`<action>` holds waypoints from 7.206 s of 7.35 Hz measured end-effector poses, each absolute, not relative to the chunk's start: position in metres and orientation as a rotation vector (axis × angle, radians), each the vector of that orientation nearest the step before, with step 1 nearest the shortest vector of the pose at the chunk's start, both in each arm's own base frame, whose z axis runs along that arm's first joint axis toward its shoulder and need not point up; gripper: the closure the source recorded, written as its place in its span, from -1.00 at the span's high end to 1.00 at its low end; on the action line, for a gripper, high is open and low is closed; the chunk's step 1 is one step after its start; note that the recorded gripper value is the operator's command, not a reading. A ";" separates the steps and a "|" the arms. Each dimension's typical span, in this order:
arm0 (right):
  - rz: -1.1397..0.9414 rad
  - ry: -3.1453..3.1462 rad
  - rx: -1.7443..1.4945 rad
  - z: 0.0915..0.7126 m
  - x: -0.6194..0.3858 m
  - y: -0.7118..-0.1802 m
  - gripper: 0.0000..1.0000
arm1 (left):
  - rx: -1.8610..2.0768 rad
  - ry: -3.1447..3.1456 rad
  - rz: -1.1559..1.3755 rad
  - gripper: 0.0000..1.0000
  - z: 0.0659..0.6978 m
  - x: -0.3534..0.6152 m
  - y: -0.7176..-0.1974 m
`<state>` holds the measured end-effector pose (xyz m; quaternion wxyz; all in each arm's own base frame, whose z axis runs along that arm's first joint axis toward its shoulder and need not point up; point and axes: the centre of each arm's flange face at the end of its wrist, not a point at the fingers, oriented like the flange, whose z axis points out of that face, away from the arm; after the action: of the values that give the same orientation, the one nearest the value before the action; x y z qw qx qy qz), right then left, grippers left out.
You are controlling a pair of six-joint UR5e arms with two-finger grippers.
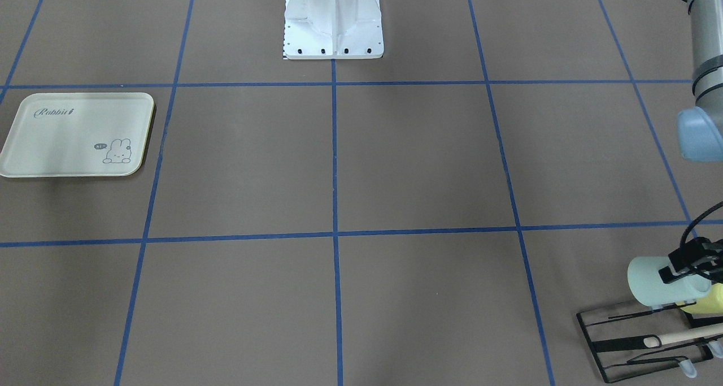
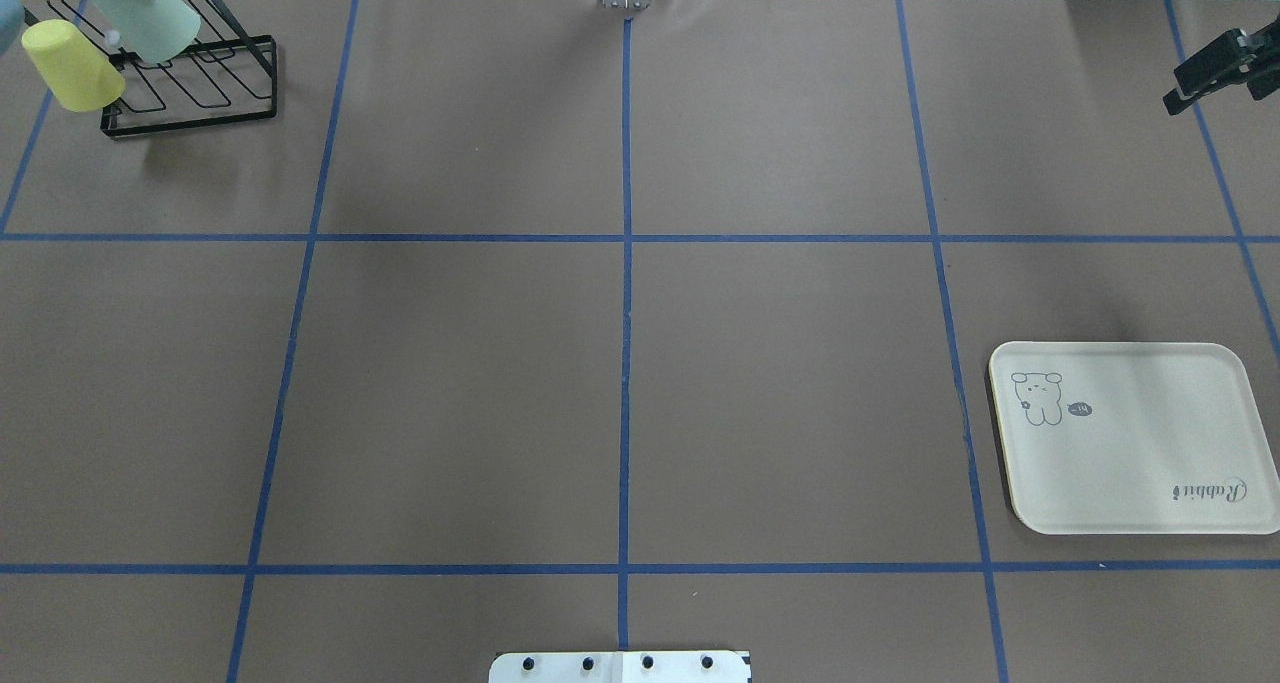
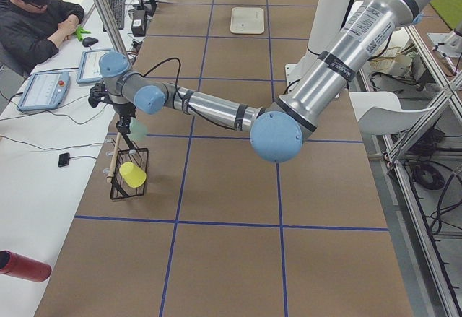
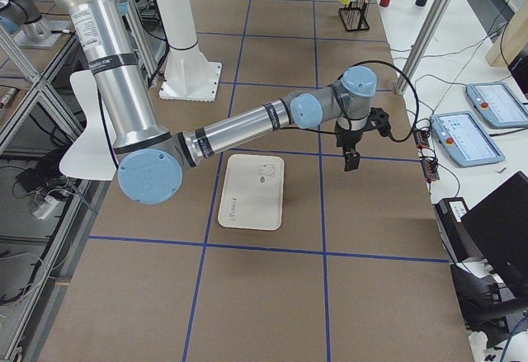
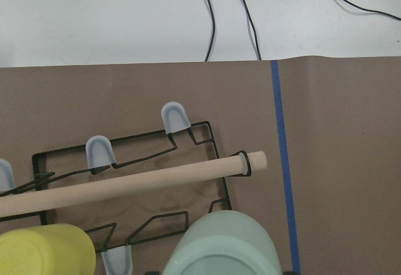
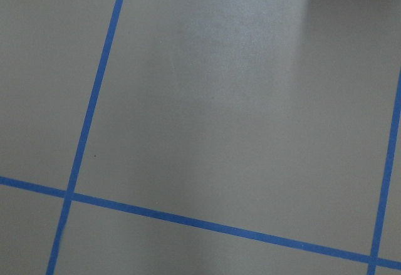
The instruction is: Left arm grabs green cup and hands to right arm on tray
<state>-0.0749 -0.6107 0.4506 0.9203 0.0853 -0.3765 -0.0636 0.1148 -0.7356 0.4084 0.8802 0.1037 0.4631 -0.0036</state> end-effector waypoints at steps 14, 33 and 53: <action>0.152 -1.324 0.068 0.274 -0.088 -0.553 0.99 | -0.028 1.669 -0.426 -1.00 0.298 0.161 -0.598; 0.185 -2.114 0.064 0.200 -0.219 -0.402 0.99 | -0.548 2.063 -0.359 -1.00 0.145 0.290 -0.408; 0.410 -2.272 -0.176 0.137 -0.329 -0.336 0.96 | -0.622 2.066 -0.356 -1.00 0.142 0.339 -0.376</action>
<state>-0.3289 -0.3357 0.1367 0.4014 -0.0694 -0.8988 0.1623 0.3390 -0.3758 0.1423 0.4596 -0.2527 0.8391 -0.1446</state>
